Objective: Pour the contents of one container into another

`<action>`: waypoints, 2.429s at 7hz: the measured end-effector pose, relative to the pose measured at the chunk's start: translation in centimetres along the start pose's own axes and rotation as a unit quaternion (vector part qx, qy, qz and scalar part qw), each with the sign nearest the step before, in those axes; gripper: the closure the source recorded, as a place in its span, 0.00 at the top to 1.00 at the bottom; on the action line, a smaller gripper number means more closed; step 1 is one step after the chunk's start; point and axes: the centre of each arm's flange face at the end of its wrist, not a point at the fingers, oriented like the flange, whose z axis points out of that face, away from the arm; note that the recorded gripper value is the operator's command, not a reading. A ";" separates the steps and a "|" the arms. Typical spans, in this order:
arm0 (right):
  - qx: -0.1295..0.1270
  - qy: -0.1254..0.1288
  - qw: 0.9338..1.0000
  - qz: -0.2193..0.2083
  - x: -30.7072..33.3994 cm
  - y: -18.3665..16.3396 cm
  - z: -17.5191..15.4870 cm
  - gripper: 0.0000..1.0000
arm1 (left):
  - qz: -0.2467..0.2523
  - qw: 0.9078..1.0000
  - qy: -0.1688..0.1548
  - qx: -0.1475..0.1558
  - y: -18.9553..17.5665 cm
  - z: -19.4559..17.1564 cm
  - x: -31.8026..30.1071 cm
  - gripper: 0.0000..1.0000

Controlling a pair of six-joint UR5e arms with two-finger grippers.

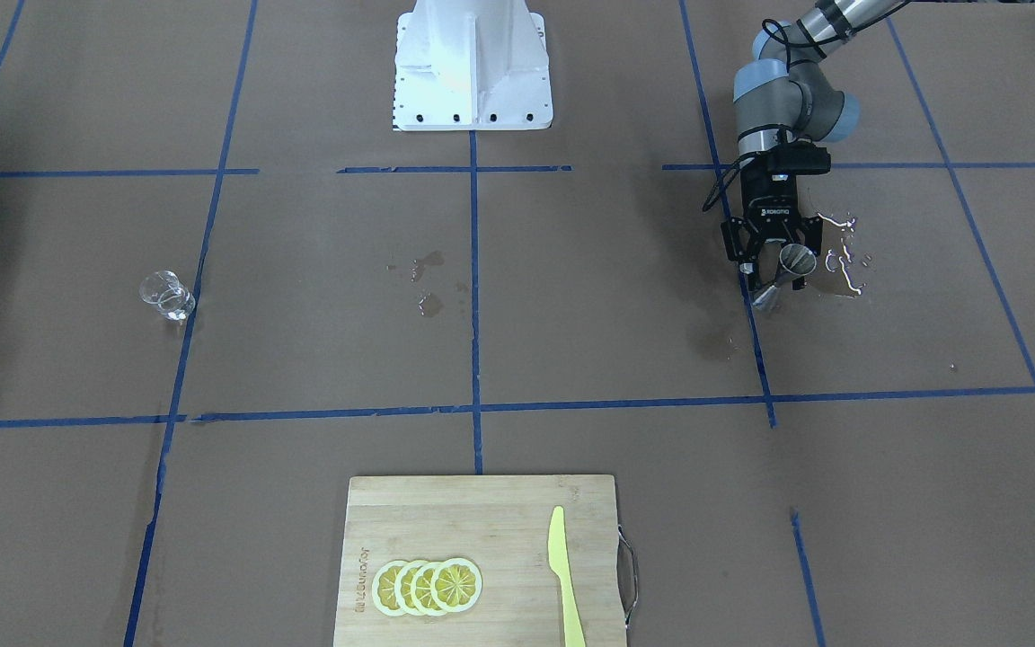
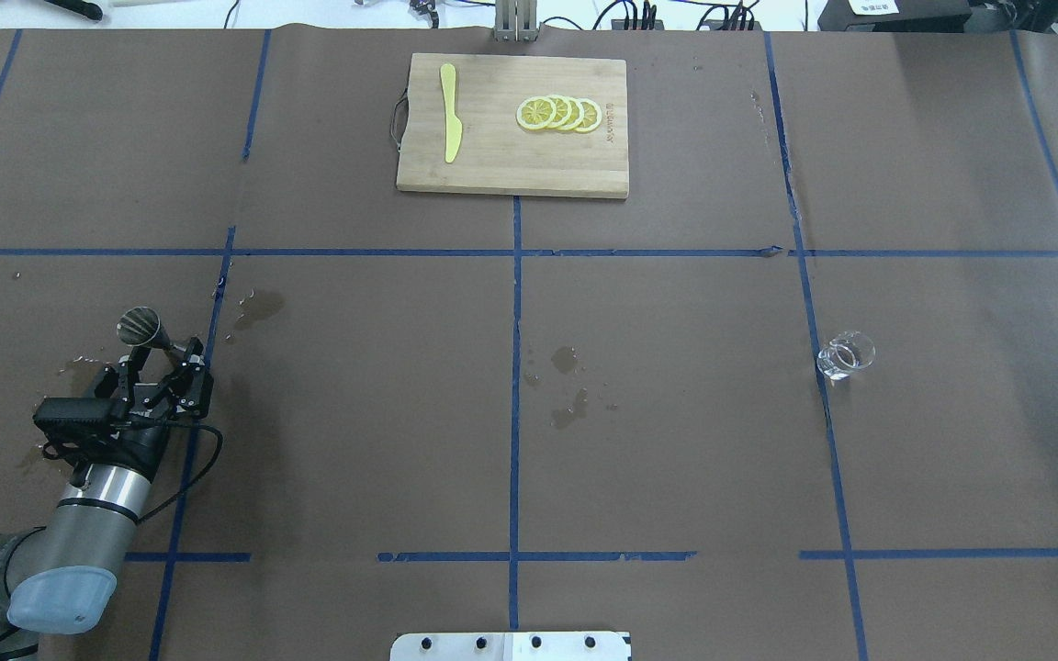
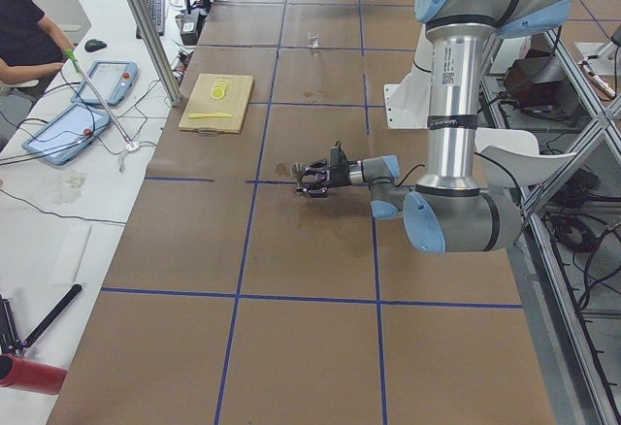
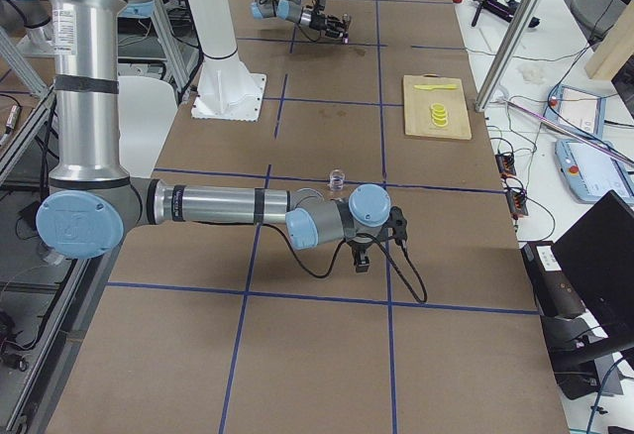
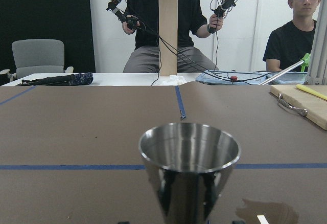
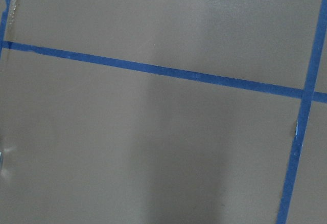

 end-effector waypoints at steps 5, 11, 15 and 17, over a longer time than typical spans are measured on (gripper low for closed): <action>-0.001 0.001 1.000 0.002 0.2 0.0 0.1 1.00 | -0.002 1.000 -0.005 0.019 -0.3 -0.1 -0.3 0.60; -0.002 0.001 1.000 0.002 0.2 0.1 0.2 1.00 | -0.001 1.000 -0.005 0.021 -0.2 -0.2 -0.3 0.00; -0.002 0.001 1.000 0.002 0.2 0.0 0.2 1.00 | 0.006 1.000 -0.006 0.020 -0.1 -0.2 -0.7 0.00; 0.002 0.000 1.000 0.002 -0.3 -0.2 -0.2 1.00 | 0.010 1.000 0.008 0.022 -1.9 -0.8 1.2 0.00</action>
